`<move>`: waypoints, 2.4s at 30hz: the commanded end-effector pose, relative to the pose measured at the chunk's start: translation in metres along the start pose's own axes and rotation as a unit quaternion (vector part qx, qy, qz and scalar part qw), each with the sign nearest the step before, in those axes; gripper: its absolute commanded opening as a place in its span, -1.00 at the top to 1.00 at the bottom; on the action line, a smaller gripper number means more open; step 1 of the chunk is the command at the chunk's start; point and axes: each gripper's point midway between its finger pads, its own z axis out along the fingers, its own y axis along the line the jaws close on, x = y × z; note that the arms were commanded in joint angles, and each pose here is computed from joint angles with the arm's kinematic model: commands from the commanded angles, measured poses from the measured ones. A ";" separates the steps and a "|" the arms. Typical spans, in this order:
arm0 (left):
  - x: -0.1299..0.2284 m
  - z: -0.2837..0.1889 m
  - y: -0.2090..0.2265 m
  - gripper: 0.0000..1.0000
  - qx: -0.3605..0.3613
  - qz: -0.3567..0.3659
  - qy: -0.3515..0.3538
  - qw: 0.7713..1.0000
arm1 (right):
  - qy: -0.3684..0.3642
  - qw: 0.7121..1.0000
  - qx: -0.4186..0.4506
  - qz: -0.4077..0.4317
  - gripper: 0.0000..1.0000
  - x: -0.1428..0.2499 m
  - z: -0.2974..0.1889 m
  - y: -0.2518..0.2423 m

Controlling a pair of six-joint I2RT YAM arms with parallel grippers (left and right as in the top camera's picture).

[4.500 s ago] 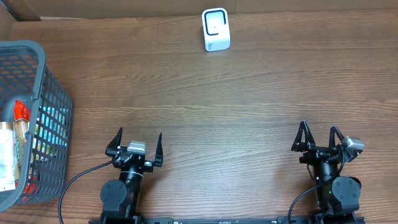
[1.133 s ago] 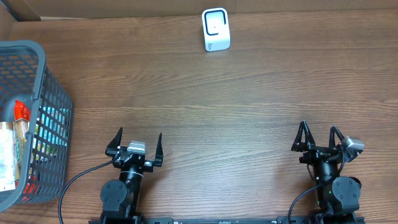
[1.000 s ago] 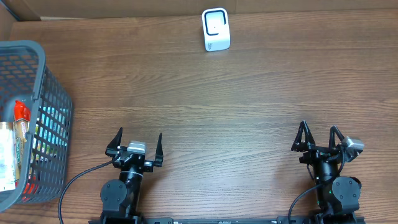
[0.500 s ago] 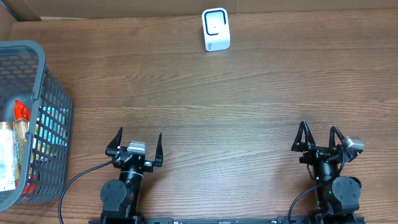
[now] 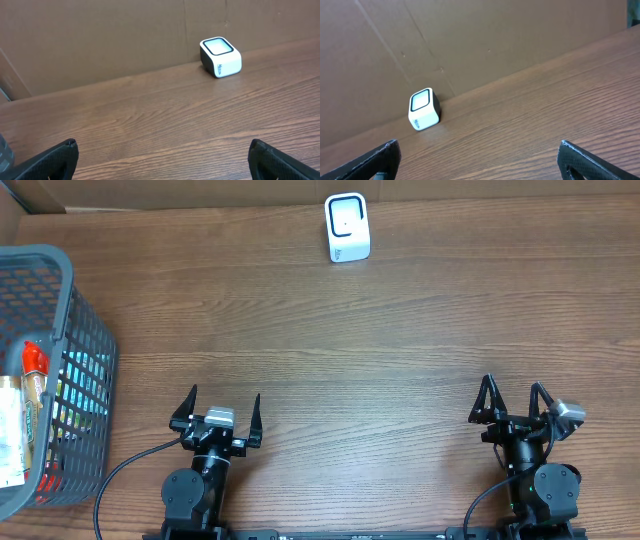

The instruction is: Scan the item barcode

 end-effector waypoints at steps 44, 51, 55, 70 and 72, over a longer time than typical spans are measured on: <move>-0.001 0.000 -0.001 -0.99 0.004 -0.005 -0.004 1.000 | 0.001 1.000 0.003 0.003 -1.00 0.003 0.000 -0.002; -0.001 0.000 0.000 -0.99 0.003 -0.006 -0.004 1.000 | 0.001 1.000 0.003 0.003 -1.00 0.003 0.000 -0.002; -0.001 0.000 0.001 -0.99 0.000 -0.006 -0.004 1.000 | 0.001 1.000 0.003 0.003 -1.00 0.003 0.000 -0.002; -0.002 0.000 0.004 -0.99 -0.009 -0.004 -0.006 1.000 | 0.001 1.000 0.003 0.003 -1.00 0.003 0.000 -0.002; -0.004 0.000 0.004 -1.00 -0.009 -0.004 -0.009 1.000 | 0.001 1.000 0.003 0.003 -1.00 0.003 0.000 -0.002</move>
